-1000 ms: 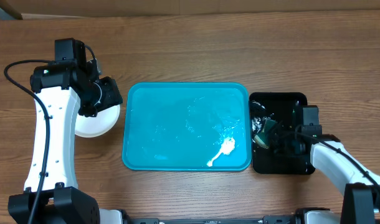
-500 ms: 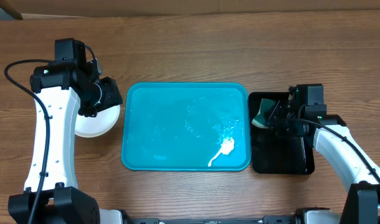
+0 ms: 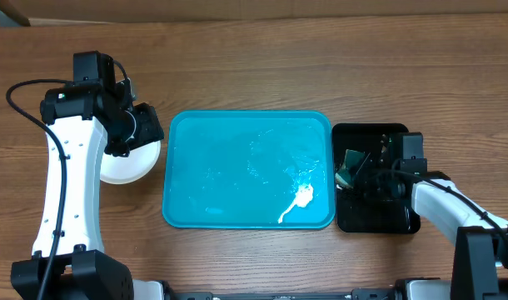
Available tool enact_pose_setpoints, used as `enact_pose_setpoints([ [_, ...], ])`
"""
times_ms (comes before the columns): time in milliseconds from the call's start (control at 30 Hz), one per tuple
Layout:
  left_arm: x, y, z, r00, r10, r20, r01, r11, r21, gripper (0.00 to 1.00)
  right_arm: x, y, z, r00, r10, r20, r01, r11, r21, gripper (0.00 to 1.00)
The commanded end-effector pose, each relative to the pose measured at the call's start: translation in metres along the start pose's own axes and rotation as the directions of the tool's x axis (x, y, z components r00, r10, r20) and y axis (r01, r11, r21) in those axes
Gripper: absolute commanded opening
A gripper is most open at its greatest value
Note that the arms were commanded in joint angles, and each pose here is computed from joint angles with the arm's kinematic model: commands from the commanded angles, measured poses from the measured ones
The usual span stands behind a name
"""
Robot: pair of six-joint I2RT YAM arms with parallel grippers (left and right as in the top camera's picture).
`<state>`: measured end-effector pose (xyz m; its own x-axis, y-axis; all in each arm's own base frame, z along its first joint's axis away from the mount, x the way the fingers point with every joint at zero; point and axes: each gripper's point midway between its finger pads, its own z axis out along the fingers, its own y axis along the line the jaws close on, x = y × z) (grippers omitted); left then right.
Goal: Clean dirty plates on tray and stack at the side
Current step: 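Set the sponge down in the black tray with the right gripper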
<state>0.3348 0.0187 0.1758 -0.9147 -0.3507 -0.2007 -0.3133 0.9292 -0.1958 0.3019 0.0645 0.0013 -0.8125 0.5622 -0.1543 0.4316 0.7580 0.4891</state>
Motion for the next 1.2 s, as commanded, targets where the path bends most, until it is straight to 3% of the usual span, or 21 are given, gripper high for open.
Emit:
enact_pose_setpoints([
  [0, -0.002, -0.001, -0.004, 1.000, 0.026, 0.012, -0.026, 1.000, 0.000, 0.60, 0.015, -0.045, 0.008, 0.999, 0.036, -0.003, -0.035, 0.985, 0.168, 0.08],
  [167, -0.002, -0.001, -0.004, 1.000, 0.026, 0.012, -0.026, 1.000, 0.000, 0.60, 0.014, -0.032, 0.008, 1.000, 0.015, -0.021, -0.013, 0.994, 0.110, 0.04],
  [300, -0.002, -0.001, -0.004, 1.000, 0.026, 0.009, -0.026, 1.000, -0.001, 0.60, 0.006, 0.006, 0.002, 0.994, -0.096, -0.061, 0.095, 0.995, -0.033, 0.04],
  [600, -0.002, -0.001, -0.004, 1.000, 0.026, 0.009, -0.026, 1.000, -0.001, 0.60, -0.038, 0.054, -0.036, 0.955, -0.294, -0.034, 0.293, 0.955, -0.036, 0.04],
  [833, -0.002, -0.001, -0.004, 1.000, 0.026, 0.010, -0.026, 1.000, -0.001, 0.60, -0.033, 0.000, -0.040, 0.991, -0.123, -0.050, 0.132, 0.962, 0.238, 0.04],
  [1167, -0.002, -0.001, -0.004, 1.000, 0.026, 0.010, -0.026, 1.000, -0.001, 0.60, 0.027, -0.064, -0.018, 0.984, -0.078, -0.162, 0.130, 0.932, 0.339, 0.04],
])
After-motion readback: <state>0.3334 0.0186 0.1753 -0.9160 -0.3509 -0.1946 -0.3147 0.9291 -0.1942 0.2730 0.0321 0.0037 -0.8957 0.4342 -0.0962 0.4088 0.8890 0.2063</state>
